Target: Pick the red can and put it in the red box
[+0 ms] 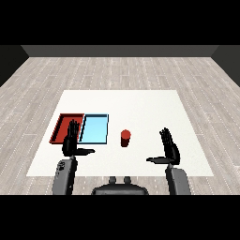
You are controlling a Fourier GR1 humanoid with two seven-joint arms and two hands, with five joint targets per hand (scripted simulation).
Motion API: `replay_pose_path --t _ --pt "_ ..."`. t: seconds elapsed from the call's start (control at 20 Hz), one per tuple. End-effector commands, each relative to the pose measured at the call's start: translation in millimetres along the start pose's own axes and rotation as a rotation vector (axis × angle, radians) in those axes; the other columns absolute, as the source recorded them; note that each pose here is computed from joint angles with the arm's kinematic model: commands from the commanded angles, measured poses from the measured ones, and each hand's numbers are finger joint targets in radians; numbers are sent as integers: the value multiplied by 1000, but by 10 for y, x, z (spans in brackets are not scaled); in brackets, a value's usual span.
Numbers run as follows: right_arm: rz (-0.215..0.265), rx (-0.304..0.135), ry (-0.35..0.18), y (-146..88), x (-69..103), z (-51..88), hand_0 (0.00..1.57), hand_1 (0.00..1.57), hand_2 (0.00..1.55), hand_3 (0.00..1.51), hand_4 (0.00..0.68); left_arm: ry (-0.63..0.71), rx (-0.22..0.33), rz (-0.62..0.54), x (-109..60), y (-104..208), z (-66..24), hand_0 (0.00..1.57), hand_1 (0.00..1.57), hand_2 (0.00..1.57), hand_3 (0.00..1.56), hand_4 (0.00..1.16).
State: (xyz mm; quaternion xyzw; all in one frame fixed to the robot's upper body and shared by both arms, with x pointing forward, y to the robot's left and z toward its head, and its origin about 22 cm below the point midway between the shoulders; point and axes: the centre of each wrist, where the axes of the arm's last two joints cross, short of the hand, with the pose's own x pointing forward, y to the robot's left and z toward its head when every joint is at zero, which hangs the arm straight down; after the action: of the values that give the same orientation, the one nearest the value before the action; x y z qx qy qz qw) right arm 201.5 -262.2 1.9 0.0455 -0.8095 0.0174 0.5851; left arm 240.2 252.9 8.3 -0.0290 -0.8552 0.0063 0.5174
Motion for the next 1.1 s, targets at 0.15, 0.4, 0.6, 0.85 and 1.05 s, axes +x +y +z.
replay_pose_path --t 0.15,0.4,0.6,0.85,1.05 --pt "15 13 18 187 144 -201 0 0 0 0 0 -15 12 -1 66 -36 147 0 0 0 0 0" --pt "-16 8 38 411 -47 -556 0 0 0 0 0 -24 12 20 138 55 -115 0 0 0 0 0" --pt "-56 24 94 536 -215 -458 0 0 0 0 0 -5 23 31 -3 68 21 0 0 0 0 0" --pt "-132 7 88 582 -300 -413 0 0 0 0 0 -4 24 7 47 99 107 0 0 0 0 0" --pt "-145 15 128 879 -502 -449 0 0 0 0 0 -21 22 13 52 10 -10 0 0 0 0 0"
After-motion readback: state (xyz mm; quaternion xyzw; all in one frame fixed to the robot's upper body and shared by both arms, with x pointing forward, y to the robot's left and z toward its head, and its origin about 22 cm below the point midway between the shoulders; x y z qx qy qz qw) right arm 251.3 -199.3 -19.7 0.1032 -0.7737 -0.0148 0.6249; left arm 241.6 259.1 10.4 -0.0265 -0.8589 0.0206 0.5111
